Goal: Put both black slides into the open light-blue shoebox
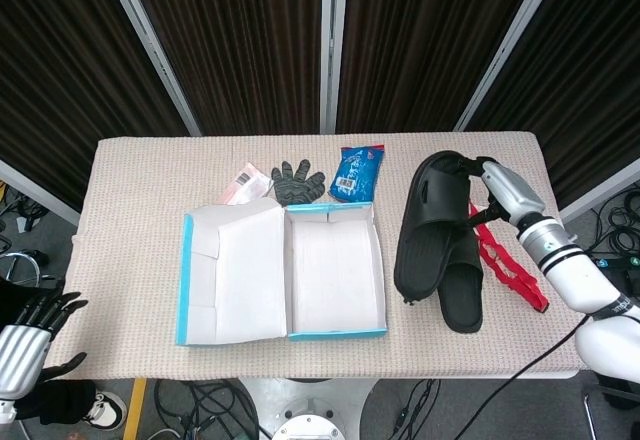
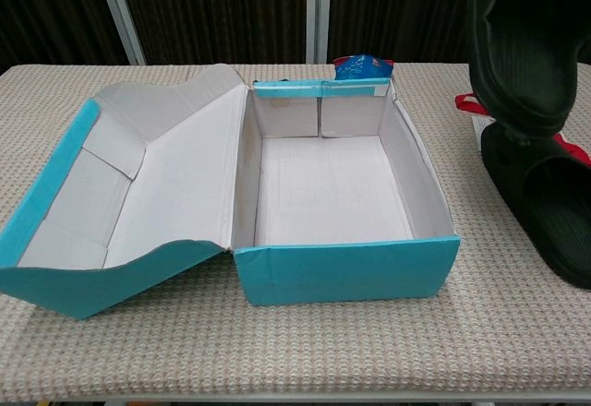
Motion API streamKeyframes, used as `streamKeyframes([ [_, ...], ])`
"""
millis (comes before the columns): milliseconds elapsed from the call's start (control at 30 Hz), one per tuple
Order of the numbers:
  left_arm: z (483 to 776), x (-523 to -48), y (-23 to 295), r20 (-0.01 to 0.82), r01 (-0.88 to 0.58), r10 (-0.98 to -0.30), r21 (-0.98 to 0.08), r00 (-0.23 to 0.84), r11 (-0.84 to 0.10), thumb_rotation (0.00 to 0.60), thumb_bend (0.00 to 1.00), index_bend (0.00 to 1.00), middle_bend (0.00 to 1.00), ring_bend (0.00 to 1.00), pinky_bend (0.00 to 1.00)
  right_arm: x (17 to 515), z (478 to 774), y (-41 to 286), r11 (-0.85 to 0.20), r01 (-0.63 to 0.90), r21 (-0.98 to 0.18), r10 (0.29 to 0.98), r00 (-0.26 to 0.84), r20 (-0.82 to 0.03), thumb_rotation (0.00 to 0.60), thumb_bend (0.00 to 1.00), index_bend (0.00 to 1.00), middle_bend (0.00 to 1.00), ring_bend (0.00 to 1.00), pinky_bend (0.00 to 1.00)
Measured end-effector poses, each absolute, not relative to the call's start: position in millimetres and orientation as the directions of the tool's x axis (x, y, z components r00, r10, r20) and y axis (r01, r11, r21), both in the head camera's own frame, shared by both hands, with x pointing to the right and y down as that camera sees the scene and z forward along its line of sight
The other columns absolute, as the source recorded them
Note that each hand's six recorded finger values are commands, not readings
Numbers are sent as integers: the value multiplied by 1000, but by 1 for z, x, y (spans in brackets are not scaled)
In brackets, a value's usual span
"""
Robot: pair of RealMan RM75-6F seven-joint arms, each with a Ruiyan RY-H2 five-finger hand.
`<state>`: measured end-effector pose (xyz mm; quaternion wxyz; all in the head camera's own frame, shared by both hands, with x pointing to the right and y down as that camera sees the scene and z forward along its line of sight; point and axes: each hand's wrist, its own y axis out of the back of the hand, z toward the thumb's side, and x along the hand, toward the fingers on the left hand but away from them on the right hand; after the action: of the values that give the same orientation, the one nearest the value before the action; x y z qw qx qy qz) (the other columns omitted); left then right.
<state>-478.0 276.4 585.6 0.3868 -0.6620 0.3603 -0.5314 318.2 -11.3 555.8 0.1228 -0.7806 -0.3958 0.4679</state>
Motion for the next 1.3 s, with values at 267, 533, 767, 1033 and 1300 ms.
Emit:
streamKeyframes([
  [267, 586, -478, 276, 425, -66, -888, -895, 176, -441, 600, 142, 223, 171, 94, 151, 271, 562, 2, -667, 685, -293, 701, 443, -558, 600, 100, 571, 520, 173, 147],
  [533, 586, -478, 276, 425, -66, -888, -895, 176, -441, 600, 142, 223, 172, 94, 151, 209, 599, 18, -714, 690, -119, 655, 599, -462, 600, 62, 571, 520, 188, 197],
  [767, 586, -478, 276, 425, -66, -888, -895, 176, -441, 600, 142, 223, 172, 94, 150, 175, 628, 19, -708, 704, -59, 659, 628, -414, 600, 56, 572, 520, 188, 213],
  [1033, 586, -478, 276, 425, -66, -888, -895, 176, -441, 600, 142, 223, 172, 94, 149, 152, 656, 27, -717, 697, -19, 641, 647, -413, 600, 53, 572, 520, 188, 216],
  [1300, 586, -478, 276, 425, -66, -888, -895, 176, -441, 600, 142, 223, 172, 94, 149, 147, 681, 36, -746, 664, -49, 609, 651, -454, 600, 51, 572, 520, 188, 217],
])
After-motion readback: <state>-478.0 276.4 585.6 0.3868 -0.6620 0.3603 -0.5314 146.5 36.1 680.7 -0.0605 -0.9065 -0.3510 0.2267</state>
